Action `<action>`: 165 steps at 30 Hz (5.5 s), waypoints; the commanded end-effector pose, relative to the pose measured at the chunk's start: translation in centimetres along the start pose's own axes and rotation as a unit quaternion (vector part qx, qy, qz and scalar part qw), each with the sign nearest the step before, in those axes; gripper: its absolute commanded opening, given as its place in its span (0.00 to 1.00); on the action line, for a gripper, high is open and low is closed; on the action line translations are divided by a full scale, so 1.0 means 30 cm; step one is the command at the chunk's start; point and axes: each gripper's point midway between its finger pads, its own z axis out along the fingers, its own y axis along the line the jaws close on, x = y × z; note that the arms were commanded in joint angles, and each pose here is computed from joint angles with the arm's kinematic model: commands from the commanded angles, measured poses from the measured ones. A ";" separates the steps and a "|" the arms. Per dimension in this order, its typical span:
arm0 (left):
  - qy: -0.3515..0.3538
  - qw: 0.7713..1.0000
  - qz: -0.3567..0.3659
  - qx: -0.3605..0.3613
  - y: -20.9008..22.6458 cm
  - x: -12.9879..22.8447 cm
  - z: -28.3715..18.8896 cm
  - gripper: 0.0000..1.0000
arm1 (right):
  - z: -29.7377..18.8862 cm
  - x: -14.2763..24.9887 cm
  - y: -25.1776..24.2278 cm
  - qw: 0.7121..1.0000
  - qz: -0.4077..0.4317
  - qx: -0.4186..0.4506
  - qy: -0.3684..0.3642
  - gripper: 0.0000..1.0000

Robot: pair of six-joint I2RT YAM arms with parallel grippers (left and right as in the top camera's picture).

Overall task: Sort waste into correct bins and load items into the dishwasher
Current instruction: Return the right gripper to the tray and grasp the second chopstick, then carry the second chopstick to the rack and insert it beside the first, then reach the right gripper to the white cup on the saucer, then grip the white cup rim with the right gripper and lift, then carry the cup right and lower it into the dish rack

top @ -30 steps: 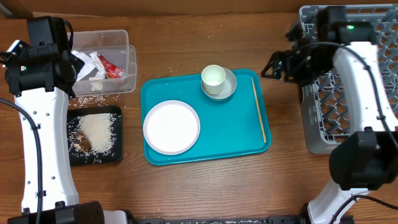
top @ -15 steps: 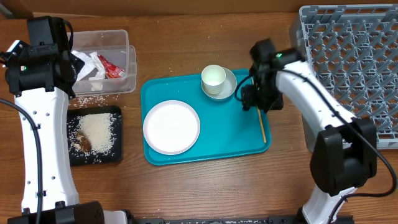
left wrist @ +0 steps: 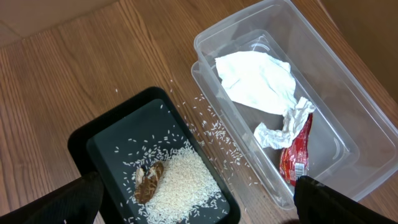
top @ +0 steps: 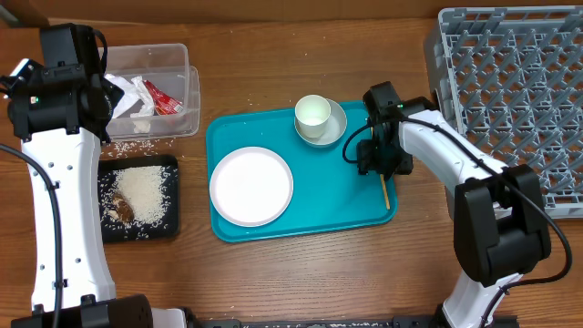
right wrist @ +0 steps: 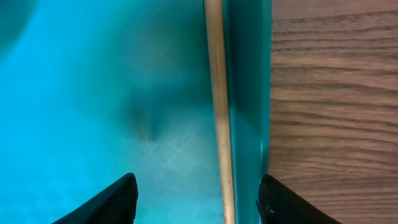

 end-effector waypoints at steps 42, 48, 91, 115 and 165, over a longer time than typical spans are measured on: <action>0.000 1.000 -0.007 -0.005 -0.002 0.004 0.010 1.00 | -0.077 -0.112 -0.064 0.999 0.026 0.045 0.013 0.04; 0.000 1.000 -0.007 -0.005 -0.002 0.004 0.010 1.00 | -0.332 -0.284 -0.177 0.997 0.036 0.021 -0.062 0.04; 0.000 1.000 -0.007 -0.005 -0.002 0.004 0.010 1.00 | -0.401 -0.456 -0.609 0.990 0.040 -0.016 -0.131 0.59; 0.000 1.000 -0.007 -0.005 -0.002 0.004 0.010 1.00 | -0.651 -0.160 0.517 0.916 -0.283 -0.252 -0.133 1.00; 0.000 1.000 -0.007 -0.005 -0.002 0.004 0.010 1.00 | -0.970 -0.420 0.139 0.933 0.009 -0.016 -0.360 0.04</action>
